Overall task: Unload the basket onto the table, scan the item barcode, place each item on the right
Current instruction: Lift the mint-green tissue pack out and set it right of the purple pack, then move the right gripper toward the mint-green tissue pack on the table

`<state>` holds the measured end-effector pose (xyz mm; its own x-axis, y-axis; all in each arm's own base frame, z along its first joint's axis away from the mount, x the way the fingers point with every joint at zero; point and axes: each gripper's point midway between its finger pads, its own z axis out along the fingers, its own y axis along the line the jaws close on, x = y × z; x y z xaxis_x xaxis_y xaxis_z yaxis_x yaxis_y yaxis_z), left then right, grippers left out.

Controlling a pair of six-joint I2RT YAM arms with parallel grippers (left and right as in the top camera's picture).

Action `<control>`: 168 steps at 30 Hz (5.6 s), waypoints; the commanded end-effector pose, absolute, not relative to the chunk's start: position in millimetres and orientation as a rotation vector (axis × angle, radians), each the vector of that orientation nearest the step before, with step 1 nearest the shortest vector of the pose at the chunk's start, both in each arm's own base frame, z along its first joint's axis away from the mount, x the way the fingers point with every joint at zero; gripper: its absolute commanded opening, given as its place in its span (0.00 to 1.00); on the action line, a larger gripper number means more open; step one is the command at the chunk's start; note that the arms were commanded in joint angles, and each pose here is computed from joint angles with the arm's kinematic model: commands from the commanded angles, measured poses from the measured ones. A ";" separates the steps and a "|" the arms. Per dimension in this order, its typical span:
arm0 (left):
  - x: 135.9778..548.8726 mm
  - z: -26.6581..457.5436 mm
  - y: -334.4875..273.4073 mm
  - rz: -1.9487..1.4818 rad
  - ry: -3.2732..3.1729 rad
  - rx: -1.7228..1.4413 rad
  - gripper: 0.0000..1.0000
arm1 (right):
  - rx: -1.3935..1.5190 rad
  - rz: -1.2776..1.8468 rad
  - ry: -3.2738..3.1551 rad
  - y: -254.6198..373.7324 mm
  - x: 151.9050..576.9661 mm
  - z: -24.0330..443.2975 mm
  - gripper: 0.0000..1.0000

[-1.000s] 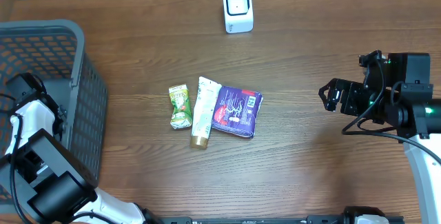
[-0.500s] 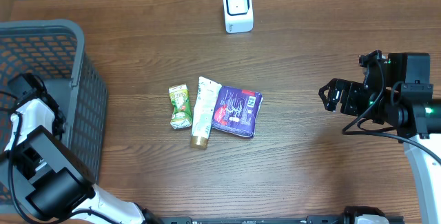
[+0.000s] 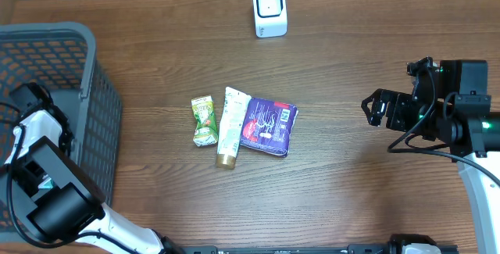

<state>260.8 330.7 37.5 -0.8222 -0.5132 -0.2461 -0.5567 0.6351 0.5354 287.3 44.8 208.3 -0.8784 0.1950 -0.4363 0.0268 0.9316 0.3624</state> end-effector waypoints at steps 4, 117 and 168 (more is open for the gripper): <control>302.5 15.2 281.3 0.743 2.907 -0.756 0.04 | 0.147 0.487 2.579 46.7 291.4 218.3 1.00; 238.4 212.0 25.2 0.127 2.849 -0.877 1.00 | 0.153 0.489 2.583 46.7 290.5 217.8 1.00; 332.0 269.7 -90.7 -0.274 2.488 0.293 1.00 | 0.353 0.365 2.803 105.7 329.8 128.3 0.76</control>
<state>333.1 -90.9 255.5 -0.8160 0.1323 -0.5627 0.2518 0.9576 -0.1400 319.9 105.3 129.7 -0.9545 0.2012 -0.2201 0.1151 0.9294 0.3505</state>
